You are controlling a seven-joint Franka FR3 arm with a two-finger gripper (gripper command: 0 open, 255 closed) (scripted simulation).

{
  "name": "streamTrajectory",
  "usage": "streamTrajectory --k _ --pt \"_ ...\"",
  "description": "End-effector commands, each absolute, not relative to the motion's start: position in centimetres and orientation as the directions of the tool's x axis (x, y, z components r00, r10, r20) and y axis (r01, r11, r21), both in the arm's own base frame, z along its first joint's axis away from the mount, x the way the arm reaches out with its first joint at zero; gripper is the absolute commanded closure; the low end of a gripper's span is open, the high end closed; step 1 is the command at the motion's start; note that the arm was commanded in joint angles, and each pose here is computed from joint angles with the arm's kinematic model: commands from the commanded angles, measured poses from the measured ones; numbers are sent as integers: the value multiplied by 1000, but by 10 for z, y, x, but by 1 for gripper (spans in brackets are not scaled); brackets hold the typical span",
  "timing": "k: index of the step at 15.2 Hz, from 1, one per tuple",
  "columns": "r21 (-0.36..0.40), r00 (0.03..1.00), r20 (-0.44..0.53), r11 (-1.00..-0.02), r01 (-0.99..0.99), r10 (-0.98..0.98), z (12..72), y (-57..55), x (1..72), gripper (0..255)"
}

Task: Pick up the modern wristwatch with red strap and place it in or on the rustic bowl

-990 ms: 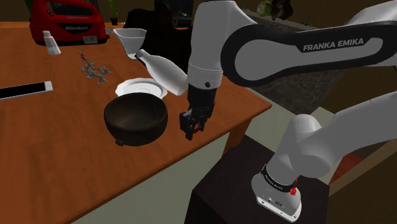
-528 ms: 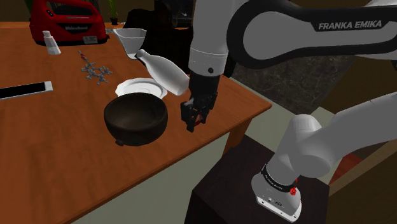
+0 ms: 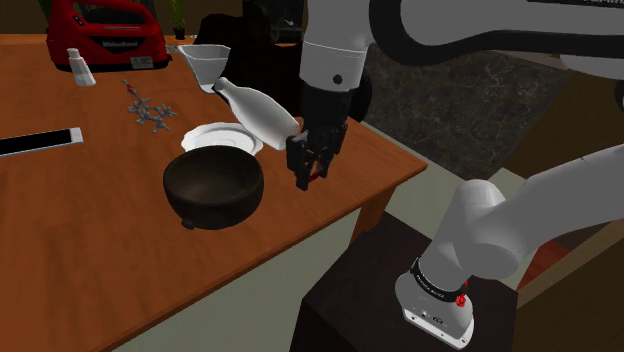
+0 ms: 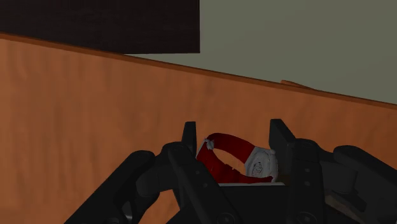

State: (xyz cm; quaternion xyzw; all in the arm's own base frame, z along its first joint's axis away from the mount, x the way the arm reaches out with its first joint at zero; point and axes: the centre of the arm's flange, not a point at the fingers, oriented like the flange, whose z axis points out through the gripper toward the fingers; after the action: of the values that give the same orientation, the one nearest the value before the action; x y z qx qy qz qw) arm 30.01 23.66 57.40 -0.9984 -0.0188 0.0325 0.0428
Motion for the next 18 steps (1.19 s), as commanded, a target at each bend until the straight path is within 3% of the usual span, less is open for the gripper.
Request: streamTrajectory --k 1,14,18 --pt "-86 997 -64 -996 35 40 585 238 299 255" --pt "-86 997 -64 -996 35 40 651 238 299 255" --pt "-86 997 -64 -996 35 40 649 271 340 255"
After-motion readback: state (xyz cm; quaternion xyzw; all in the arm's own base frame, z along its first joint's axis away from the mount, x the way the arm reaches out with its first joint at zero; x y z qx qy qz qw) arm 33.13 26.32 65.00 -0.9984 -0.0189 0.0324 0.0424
